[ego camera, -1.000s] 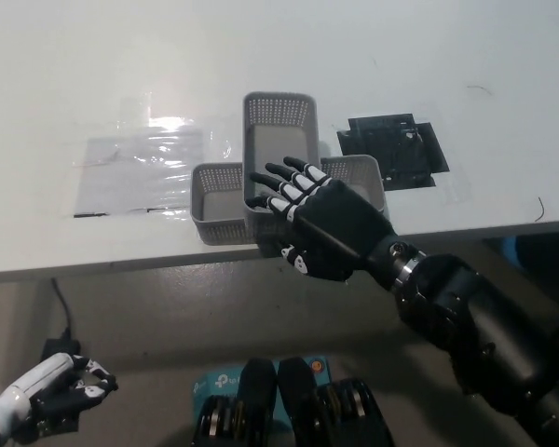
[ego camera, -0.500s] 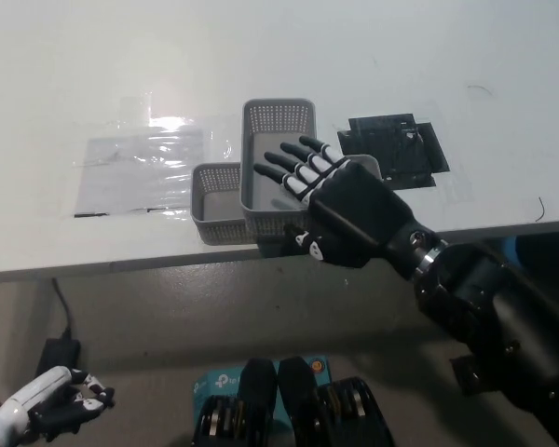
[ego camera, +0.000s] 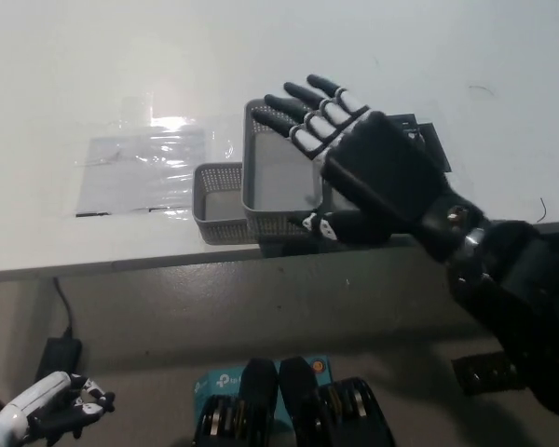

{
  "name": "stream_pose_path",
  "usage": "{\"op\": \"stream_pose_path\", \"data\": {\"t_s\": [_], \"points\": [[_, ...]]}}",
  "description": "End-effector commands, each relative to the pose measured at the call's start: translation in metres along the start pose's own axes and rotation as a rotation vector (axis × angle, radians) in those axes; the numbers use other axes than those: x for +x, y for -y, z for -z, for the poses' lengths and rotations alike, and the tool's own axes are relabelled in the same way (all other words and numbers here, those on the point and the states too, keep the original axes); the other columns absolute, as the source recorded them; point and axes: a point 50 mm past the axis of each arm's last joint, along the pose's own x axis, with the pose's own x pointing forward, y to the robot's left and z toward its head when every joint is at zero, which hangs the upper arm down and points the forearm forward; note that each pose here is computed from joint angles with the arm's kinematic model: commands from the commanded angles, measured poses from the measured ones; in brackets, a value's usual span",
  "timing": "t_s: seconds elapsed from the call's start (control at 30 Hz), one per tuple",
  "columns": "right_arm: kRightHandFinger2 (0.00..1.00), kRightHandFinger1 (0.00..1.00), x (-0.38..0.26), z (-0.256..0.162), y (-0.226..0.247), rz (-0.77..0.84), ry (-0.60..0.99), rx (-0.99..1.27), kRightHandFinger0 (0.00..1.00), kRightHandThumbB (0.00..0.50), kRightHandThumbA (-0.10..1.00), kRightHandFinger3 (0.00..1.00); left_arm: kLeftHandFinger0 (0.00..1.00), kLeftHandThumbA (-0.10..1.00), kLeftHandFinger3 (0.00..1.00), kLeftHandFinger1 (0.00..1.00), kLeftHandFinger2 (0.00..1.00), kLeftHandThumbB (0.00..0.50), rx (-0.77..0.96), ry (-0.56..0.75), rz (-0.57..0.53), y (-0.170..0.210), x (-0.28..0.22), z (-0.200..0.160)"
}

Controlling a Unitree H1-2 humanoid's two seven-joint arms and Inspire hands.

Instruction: The robot uses its right hand to pick up the grey box kept on the middle on the desk and place it on top of another box next to it in a right angle

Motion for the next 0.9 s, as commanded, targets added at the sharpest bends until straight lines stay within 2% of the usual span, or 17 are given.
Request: {"op": "stream_pose_path", "data": {"t_s": [0.0,0.07,0.13,0.2,0.23,0.27,0.3,0.33,0.37,0.4,0.5,0.6,0.67,0.7,0.77,0.8,0.87], "points": [[1.0,1.0,-0.036,0.007,0.04,-0.04,-0.105,0.133,1.0,0.407,0.84,1.0,0.12,0.57,0.48,0.03,0.16,0.165,0.03,0.024,-0.039,-0.013,-0.006,-0.002],[1.0,1.0,-0.056,0.014,0.047,0.001,-0.159,0.216,1.0,0.275,0.77,1.0,0.13,0.57,0.49,0.04,0.17,0.158,0.027,0.023,-0.04,-0.014,-0.006,-0.003],[1.0,1.0,-0.079,0.027,0.047,0.075,-0.246,0.317,1.0,0.221,0.76,1.0,0.13,0.57,0.5,0.04,0.17,0.16,0.022,0.018,-0.038,-0.013,-0.006,-0.003],[1.0,1.0,-0.093,0.038,0.04,0.146,-0.306,0.401,0.98,0.168,0.64,1.0,0.12,0.57,0.49,0.04,0.17,0.158,0.015,0.019,-0.037,-0.012,-0.006,-0.002],[1.0,1.0,-0.105,0.048,0.029,0.208,-0.37,0.496,0.85,0.134,0.53,1.0,0.11,0.57,0.49,0.04,0.17,0.16,0.015,0.014,-0.036,-0.012,-0.007,-0.001],[1.0,0.88,-0.118,0.058,0.017,0.279,-0.433,0.6,0.67,0.107,0.45,1.0,0.11,0.57,0.49,0.04,0.17,0.161,0.018,0.013,-0.038,-0.011,-0.007,-0.002],[0.94,0.72,-0.124,0.061,0.011,0.317,-0.466,0.648,0.56,0.091,0.42,0.99,0.11,0.57,0.5,0.05,0.18,0.154,0.016,0.012,-0.034,-0.01,-0.006,-0.002],[0.83,0.6,-0.128,0.062,0.009,0.335,-0.48,0.67,0.44,0.019,0.32,0.94,0.12,0.57,0.5,0.05,0.19,0.15,0.015,0.012,-0.032,-0.01,-0.006,-0.002],[0.7,0.52,-0.141,0.064,-0.008,0.424,-0.556,0.729,0.38,0.062,0.36,0.86,0.12,0.58,0.51,0.05,0.21,0.156,0.017,0.009,-0.036,-0.01,-0.006,-0.002],[0.64,0.47,-0.147,0.062,-0.015,0.453,-0.588,0.76,0.35,0.052,0.34,0.84,0.13,0.58,0.52,0.05,0.21,0.153,0.019,0.007,-0.035,-0.008,-0.007,-0.001],[0.54,0.41,-0.166,0.057,-0.043,0.527,-0.688,0.88,0.3,0.046,0.28,0.84,0.15,0.57,0.53,0.06,0.2,0.147,0.011,0.003,-0.03,-0.007,-0.008,0.0],[0.4,0.27,-0.197,0.052,-0.092,0.627,-0.844,0.974,0.13,0.047,0.22,0.78,0.11,0.58,0.49,0.03,0.17,0.135,0.02,0.013,-0.037,-0.007,-0.005,-0.001],[0.37,0.25,-0.205,0.05,-0.107,0.65,-0.893,0.981,0.1,0.047,0.2,0.77,0.1,0.57,0.48,0.03,0.17,0.135,0.009,0.012,-0.039,-0.007,-0.006,-0.001],[0.33,0.2,-0.217,0.05,-0.125,0.661,-0.98,0.989,0.07,0.077,0.31,0.75,0.1,0.57,0.48,0.03,0.17,0.145,0.006,0.01,-0.042,-0.007,-0.008,-0.002],[0.31,0.18,-0.224,0.049,-0.137,0.692,-1.037,1.036,0.06,0.104,0.33,0.73,0.1,0.58,0.49,0.02,0.16,0.14,0.017,0.02,-0.042,-0.007,-0.008,-0.002],[0.28,0.15,-0.234,0.046,-0.153,0.691,-1.115,1.066,0.06,0.071,0.28,0.75,0.13,0.58,0.51,0.04,0.16,0.144,0.011,0.016,-0.031,-0.006,-0.006,-0.002],[0.24,0.13,-0.238,0.042,-0.165,0.678,-1.151,1.087,0.04,0.056,0.25,0.72,0.16,0.59,0.51,0.06,0.17,0.147,0.02,0.019,-0.031,-0.007,-0.005,-0.001]]}}
